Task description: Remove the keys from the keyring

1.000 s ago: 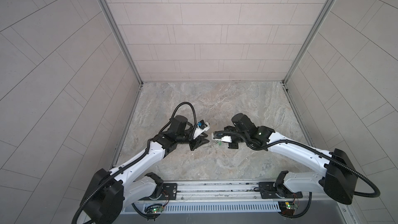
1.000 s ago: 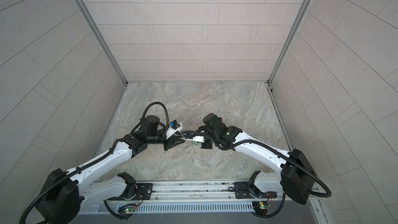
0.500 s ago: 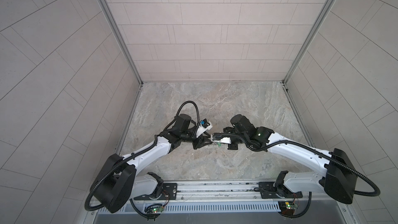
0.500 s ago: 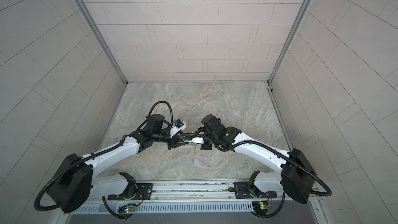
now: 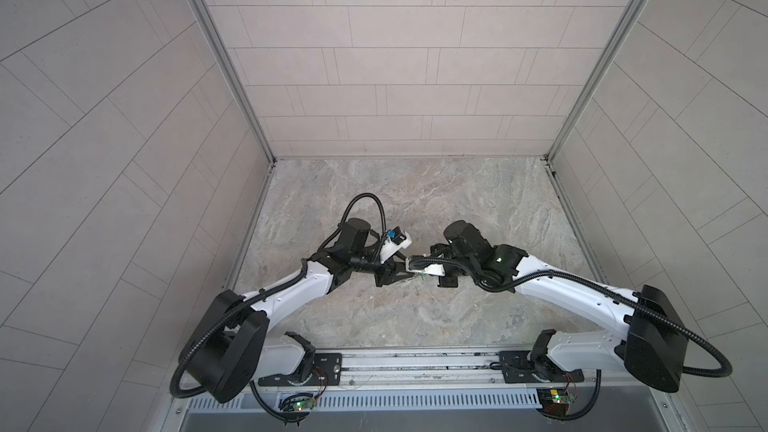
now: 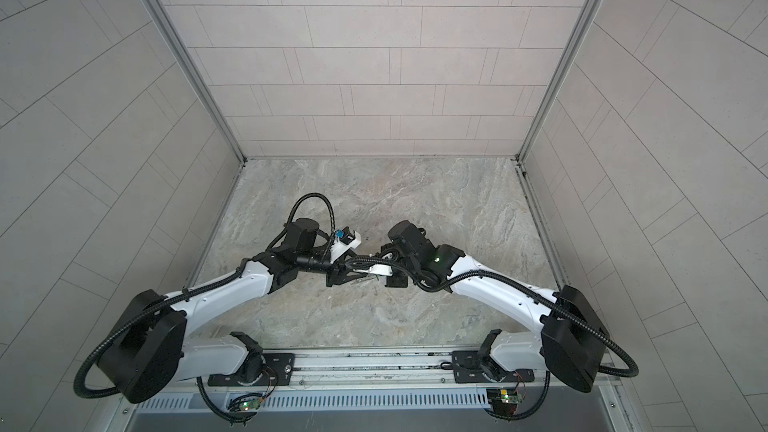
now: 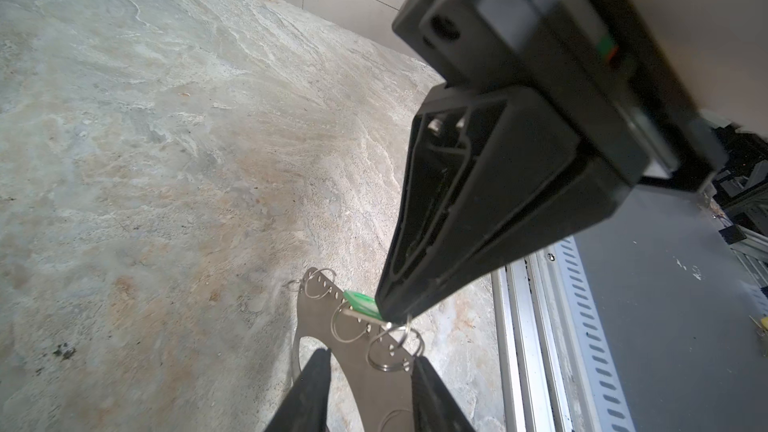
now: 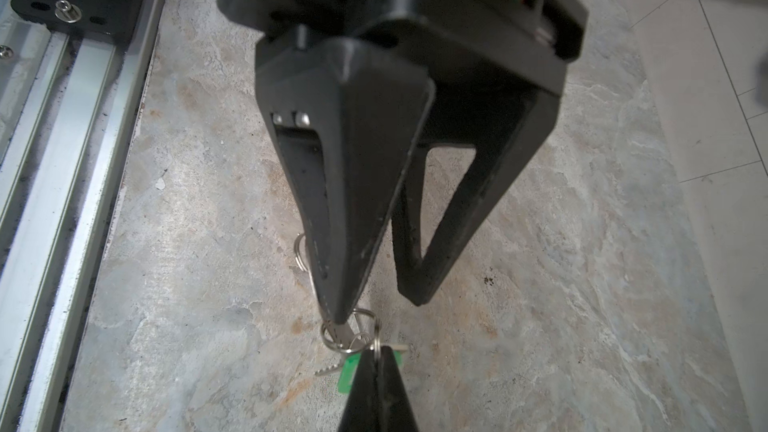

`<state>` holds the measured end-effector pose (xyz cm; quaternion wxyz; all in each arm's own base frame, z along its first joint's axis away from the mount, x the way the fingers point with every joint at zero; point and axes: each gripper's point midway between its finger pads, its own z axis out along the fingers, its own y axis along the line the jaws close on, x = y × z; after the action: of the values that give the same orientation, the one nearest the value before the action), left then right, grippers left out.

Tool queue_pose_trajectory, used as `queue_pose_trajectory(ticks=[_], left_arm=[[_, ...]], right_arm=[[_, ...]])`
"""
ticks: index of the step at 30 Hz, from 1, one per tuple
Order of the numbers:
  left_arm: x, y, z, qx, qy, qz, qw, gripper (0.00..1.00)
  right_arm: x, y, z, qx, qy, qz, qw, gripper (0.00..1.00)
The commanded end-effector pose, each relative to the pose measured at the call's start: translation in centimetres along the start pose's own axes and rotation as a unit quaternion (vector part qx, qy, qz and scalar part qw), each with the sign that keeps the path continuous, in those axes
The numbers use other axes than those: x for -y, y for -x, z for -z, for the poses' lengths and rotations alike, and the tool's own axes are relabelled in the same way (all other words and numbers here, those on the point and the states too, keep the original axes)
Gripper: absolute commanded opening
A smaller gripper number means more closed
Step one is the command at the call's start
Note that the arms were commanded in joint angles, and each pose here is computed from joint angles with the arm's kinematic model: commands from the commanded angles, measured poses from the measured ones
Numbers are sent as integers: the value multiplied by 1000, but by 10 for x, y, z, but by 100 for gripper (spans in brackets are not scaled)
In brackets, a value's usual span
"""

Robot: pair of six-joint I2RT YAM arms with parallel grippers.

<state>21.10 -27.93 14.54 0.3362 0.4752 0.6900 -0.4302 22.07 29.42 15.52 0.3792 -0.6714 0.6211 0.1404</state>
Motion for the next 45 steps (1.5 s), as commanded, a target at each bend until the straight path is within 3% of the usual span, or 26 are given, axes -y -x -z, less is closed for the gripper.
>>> queue_pose_trajectory(ticks=[1, 15, 22, 31, 45], left_arm=[[2, 1, -2, 9, -15, 5, 1000, 39], [-1, -7, -6, 4, -16, 9, 1000, 33], [-2, -3, -8, 13, -23, 5, 1000, 17], [0, -1, -6, 16, -22, 4, 1000, 7], [-2, -12, -2, -2, -2, 4, 1000, 0]], right_arm=[[2, 2, -3, 4, -10, 15, 1000, 0], [2, 2, -4, 6, -26, 26, 999, 0], [7, -2, -6, -4, -41, 27, 999, 0], [10, -8, -6, -25, -58, 34, 997, 0], [26, -16, 5, -56, -116, 46, 991, 0]])
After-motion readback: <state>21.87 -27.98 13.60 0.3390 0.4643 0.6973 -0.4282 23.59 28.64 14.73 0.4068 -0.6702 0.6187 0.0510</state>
